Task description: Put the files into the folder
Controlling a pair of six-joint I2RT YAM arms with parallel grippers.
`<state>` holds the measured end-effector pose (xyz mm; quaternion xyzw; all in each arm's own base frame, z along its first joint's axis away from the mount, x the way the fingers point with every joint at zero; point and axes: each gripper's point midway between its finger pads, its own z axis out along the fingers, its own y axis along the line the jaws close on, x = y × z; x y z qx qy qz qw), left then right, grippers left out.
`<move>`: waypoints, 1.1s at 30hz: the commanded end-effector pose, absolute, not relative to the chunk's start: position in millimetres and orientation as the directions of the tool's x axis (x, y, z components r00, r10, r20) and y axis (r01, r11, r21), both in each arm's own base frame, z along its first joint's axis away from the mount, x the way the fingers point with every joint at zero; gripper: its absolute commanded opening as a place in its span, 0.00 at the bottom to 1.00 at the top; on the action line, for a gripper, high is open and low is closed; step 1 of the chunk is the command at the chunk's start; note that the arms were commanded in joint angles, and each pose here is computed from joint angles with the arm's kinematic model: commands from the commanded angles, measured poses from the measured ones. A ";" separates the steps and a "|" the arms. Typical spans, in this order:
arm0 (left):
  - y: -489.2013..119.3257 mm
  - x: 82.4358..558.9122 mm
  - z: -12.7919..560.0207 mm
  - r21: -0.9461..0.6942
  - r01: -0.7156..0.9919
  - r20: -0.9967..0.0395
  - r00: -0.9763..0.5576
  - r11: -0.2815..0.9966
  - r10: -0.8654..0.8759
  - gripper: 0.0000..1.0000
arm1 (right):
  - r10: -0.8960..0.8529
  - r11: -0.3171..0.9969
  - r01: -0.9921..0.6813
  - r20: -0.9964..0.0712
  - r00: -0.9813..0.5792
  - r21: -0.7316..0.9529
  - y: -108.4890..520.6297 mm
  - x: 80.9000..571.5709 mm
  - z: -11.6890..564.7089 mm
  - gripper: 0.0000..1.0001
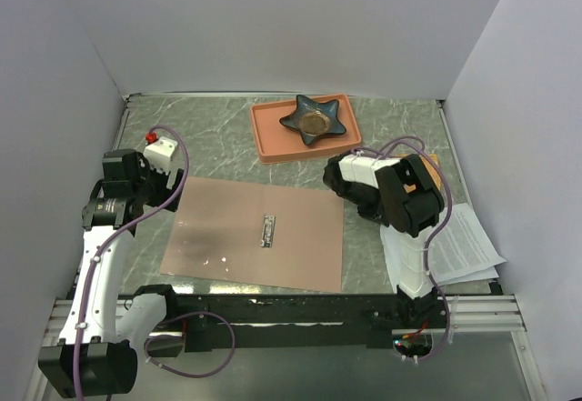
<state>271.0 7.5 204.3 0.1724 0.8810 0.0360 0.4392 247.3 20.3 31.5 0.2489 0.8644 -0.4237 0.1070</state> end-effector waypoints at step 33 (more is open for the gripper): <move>36.9 282.1 198.9 0.312 0.195 -0.729 -0.578 0.930 0.366 0.96 | -0.654 0.738 -0.359 -0.473 -0.590 -0.572 323.4 166.5 64.5 0.00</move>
